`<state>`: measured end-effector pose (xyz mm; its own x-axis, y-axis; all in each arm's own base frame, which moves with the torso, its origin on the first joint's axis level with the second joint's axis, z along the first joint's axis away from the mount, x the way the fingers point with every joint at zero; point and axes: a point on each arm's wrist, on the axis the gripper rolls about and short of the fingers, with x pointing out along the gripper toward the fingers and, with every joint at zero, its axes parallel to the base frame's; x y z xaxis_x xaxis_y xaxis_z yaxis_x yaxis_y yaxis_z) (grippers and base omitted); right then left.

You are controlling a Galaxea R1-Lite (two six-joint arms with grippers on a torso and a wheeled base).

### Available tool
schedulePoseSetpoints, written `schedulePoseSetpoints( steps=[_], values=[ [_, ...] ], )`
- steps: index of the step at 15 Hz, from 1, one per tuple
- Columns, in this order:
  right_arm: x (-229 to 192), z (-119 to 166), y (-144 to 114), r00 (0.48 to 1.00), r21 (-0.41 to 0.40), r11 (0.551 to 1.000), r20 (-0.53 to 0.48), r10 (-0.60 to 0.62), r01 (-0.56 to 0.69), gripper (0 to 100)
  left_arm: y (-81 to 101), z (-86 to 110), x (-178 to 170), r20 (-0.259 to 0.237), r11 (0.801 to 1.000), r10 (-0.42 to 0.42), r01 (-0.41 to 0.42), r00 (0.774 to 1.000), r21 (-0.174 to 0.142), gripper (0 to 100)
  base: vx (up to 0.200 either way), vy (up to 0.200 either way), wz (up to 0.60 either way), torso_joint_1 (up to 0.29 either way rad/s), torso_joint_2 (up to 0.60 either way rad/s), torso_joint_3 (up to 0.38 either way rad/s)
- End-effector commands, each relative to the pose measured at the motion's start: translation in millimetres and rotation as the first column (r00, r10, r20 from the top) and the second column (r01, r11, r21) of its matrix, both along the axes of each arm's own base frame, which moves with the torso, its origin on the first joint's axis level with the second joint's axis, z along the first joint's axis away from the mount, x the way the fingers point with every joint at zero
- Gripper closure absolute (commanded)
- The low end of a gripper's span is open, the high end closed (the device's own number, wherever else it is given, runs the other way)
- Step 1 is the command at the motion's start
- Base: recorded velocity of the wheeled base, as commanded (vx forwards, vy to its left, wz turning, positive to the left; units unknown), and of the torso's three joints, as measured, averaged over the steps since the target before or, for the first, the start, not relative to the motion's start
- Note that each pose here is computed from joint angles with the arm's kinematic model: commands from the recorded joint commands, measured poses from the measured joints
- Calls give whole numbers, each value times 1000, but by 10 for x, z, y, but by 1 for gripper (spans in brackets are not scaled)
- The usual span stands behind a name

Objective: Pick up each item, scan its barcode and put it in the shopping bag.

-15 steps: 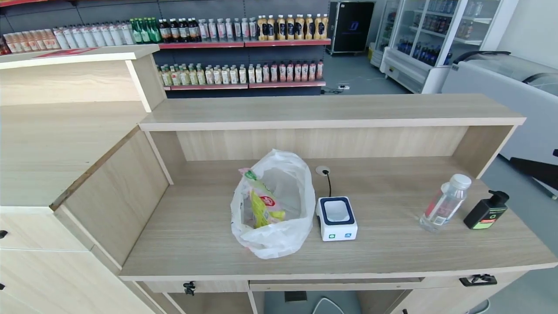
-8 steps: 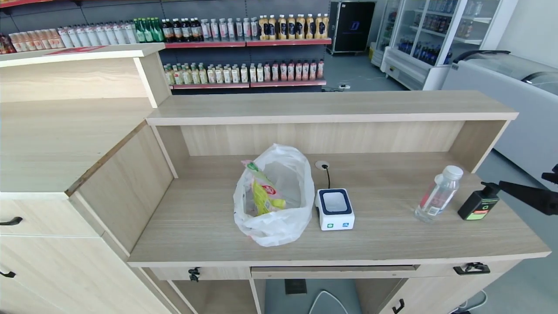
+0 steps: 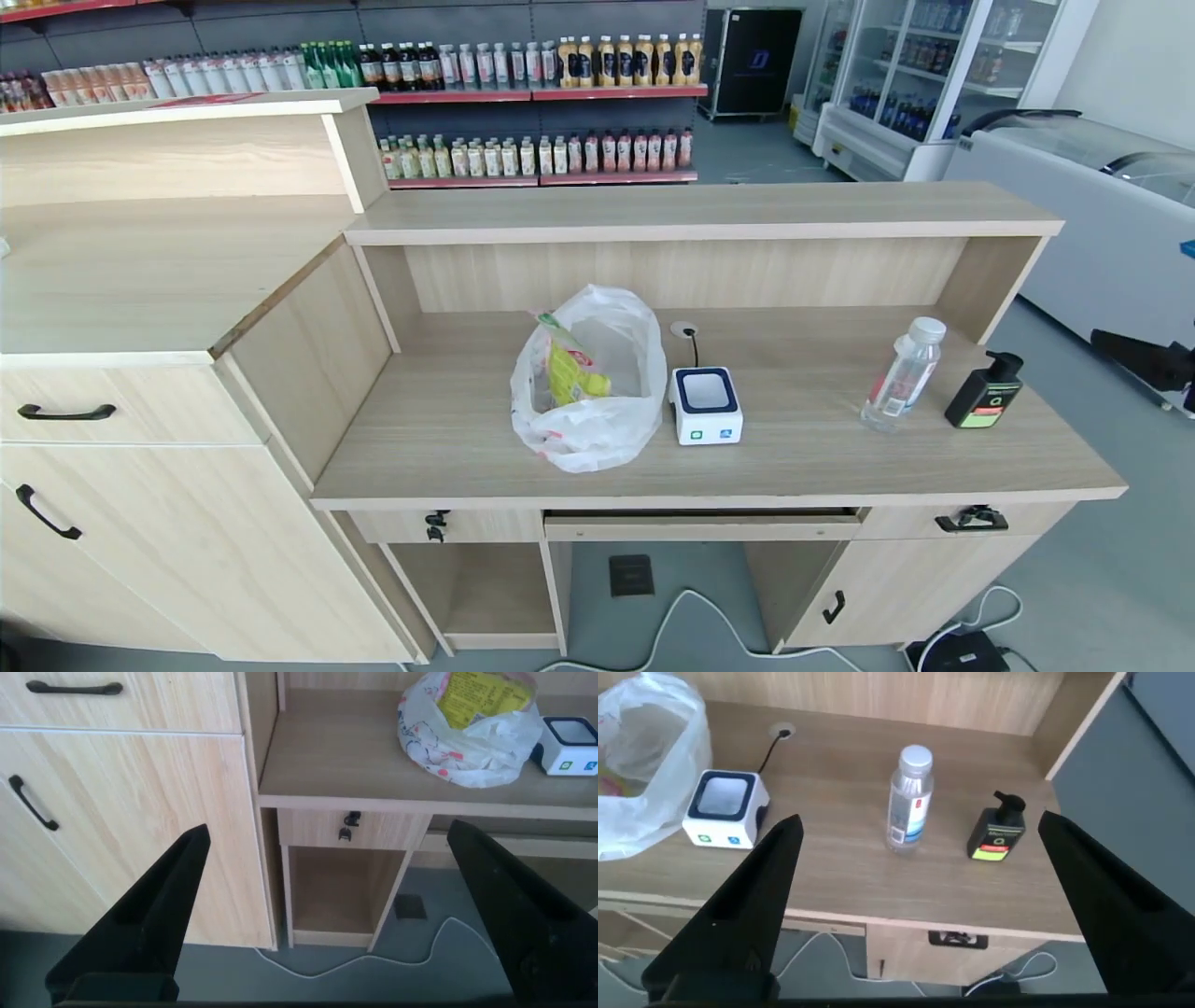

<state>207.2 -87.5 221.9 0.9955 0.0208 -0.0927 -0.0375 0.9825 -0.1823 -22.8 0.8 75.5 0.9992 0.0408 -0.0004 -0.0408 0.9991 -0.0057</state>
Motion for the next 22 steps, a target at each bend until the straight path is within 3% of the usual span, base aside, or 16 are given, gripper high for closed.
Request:
schedulePoseSetpoints(
  steps=[1, 6, 9, 11, 15, 22],
  values=[
    [155, -122, -129, 998, 22, 999, -51, -35, 36, 0, 0, 0, 0, 0, 1000, 1, -1, 1000, 0, 0, 0, 0, 0, 0, 0, 0],
    [456, -98, -286, 993, 12, 995, -51, -102, 103, 0, 0, 0, 0, 0, 1000, -1, 1, 1000, 0, 0, 0, 0, 0, 0, 0, 0],
    [565, -380, -576, 969, 19, 979, -148, -198, 203, 0, 0, 0, 0, 0, 1000, 1, -1, 1000, 0, 0, 0, 0, 0, 0, 0, 0],
    [657, -632, -776, 950, -25, 976, -226, -216, 216, 0, 0, 0, 0, 0, 1000, 1, -1, 1000, 0, 0, 0, 0, 0, 0, 0, 0],
    [1091, -792, -1038, 952, -73, 978, -226, -206, 194, 0, 0, 0, 0, 0, 1000, 1, -1, 1000, 0, 0, 0, 0, 0, 0, 0, 0],
    [1571, -945, -917, 972, -81, 993, -212, -99, 84, 0, 0, 0, 0, 0, 1000, -1, 1, 1000, 0, 0, 0, 0, 0, 0, 0, 0]
  ],
)
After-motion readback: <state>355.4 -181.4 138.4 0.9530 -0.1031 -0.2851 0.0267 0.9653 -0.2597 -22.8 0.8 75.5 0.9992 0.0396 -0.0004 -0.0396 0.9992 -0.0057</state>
